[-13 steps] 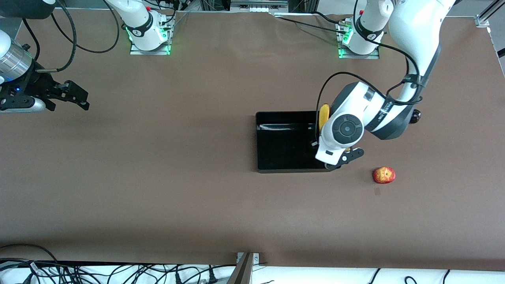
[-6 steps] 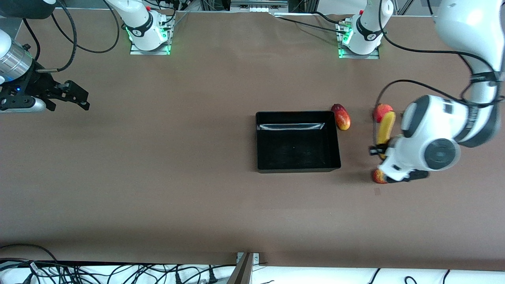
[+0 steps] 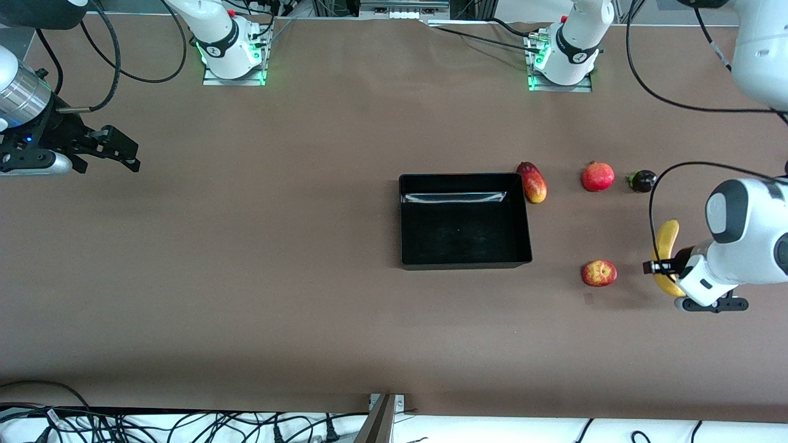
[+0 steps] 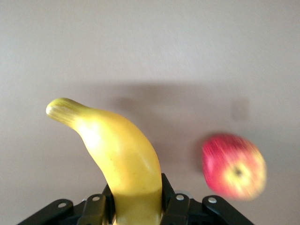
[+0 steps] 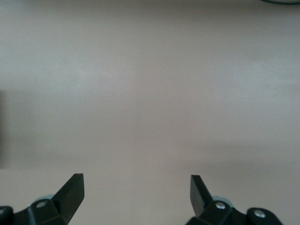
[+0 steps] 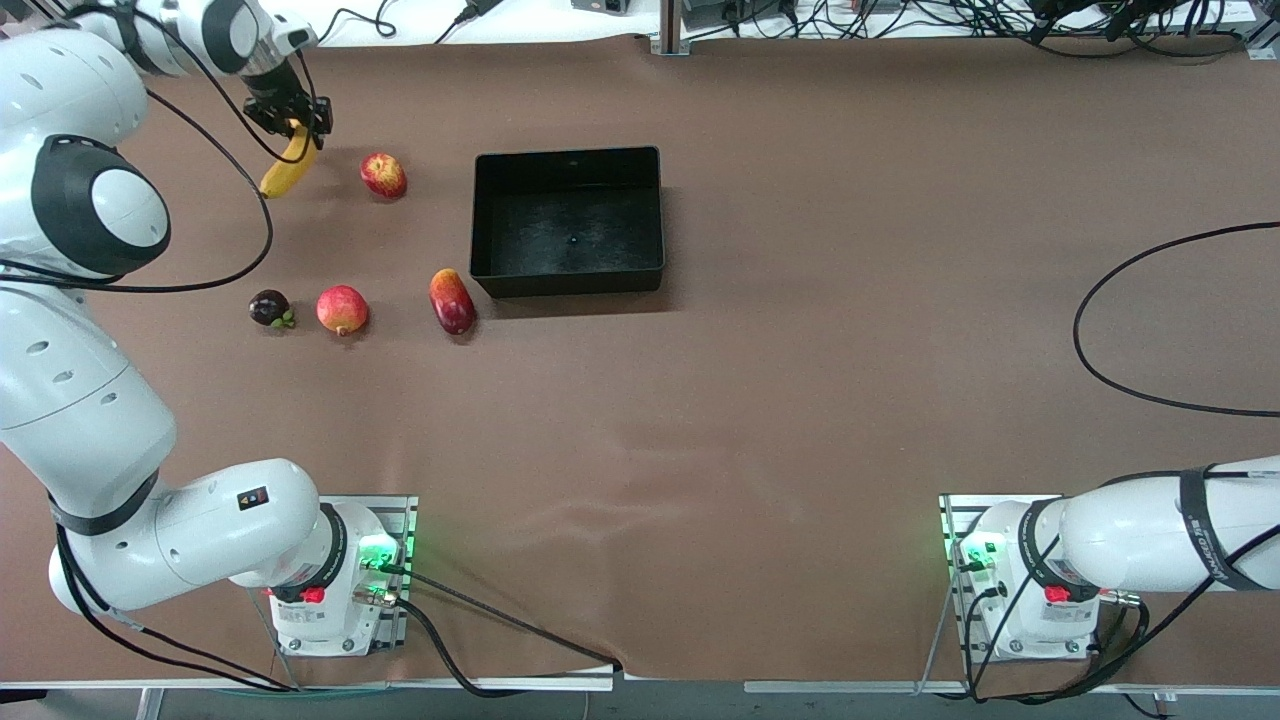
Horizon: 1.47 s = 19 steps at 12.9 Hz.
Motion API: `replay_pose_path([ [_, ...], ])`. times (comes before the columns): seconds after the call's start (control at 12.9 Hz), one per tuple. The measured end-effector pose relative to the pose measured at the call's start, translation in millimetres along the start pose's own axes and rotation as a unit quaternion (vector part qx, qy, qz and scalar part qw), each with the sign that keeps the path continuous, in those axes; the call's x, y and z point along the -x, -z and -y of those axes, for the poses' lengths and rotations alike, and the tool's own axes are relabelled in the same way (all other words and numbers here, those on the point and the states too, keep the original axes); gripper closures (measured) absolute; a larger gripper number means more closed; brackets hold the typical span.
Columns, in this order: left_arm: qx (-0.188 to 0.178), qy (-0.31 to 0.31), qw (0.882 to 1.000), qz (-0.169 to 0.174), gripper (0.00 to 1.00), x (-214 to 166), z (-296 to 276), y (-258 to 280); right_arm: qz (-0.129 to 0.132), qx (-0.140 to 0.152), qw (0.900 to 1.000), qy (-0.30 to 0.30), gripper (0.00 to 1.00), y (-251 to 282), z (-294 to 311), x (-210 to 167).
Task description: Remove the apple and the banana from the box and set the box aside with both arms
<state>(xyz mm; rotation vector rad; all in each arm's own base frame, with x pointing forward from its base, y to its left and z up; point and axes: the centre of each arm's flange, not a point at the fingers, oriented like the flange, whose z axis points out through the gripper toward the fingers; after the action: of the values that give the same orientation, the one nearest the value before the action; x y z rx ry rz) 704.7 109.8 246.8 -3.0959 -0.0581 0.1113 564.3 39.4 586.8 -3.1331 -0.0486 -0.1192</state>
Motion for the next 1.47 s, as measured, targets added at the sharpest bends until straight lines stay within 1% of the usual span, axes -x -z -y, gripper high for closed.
replay_pose_path([
  [0.16, -0.001, -0.012, 1.000, -0.014, 0.63, -6, -7, -38, 0.000, 0.000, 1.000, 0.000, 0.00, 0, 0, 0],
  [0.31, -0.005, -0.017, 1.000, -0.016, 0.63, -7, -10, -52, -0.001, 0.000, 1.000, 0.000, 0.00, 0, 0, 0],
  [0.47, -0.009, -0.018, 1.000, -0.019, 0.48, -8, -9, -49, -0.001, 0.000, 1.000, 0.000, 0.00, 0, 0, 0],
  [0.78, -0.011, -0.016, 1.000, -0.021, 0.07, -9, -8, -41, -0.003, 0.000, 1.000, 0.000, 0.00, 1, 0, -1],
  [0.85, -0.015, -0.013, 1.000, -0.012, 0.00, -7, -7, -30, -0.003, 0.000, 1.000, 0.000, 0.00, 1, 0, -1],
  [0.93, -0.019, -0.010, 1.000, 0.003, 0.00, -4, -8, -10, -0.003, 0.000, 1.000, 0.000, 0.00, 1, 0, -1],
  [1.01, -0.019, -0.005, 1.000, 0.011, 0.00, 0, -14, 24, -0.003, 0.000, 1.000, 0.000, 0.00, 1, 0, -1],
  [1.16, 0.010, 0.014, 1.000, 0.019, 0.00, 16, -40, 110, -0.003, 0.000, 1.000, 0.000, 0.00, 0, 0, -1],
  [1.32, 0.036, 0.033, 0.999, 0.020, 0.00, 45, -60, 194, -0.003, 0.000, 1.000, 0.000, 0.00, 1, 0, -1],
  [1.47, 0.038, 0.034, 0.999, 0.020, 0.00, 79, -72, 260, -0.003, 0.000, 1.000, 0.000, 0.00, 1, 0, -1],
])
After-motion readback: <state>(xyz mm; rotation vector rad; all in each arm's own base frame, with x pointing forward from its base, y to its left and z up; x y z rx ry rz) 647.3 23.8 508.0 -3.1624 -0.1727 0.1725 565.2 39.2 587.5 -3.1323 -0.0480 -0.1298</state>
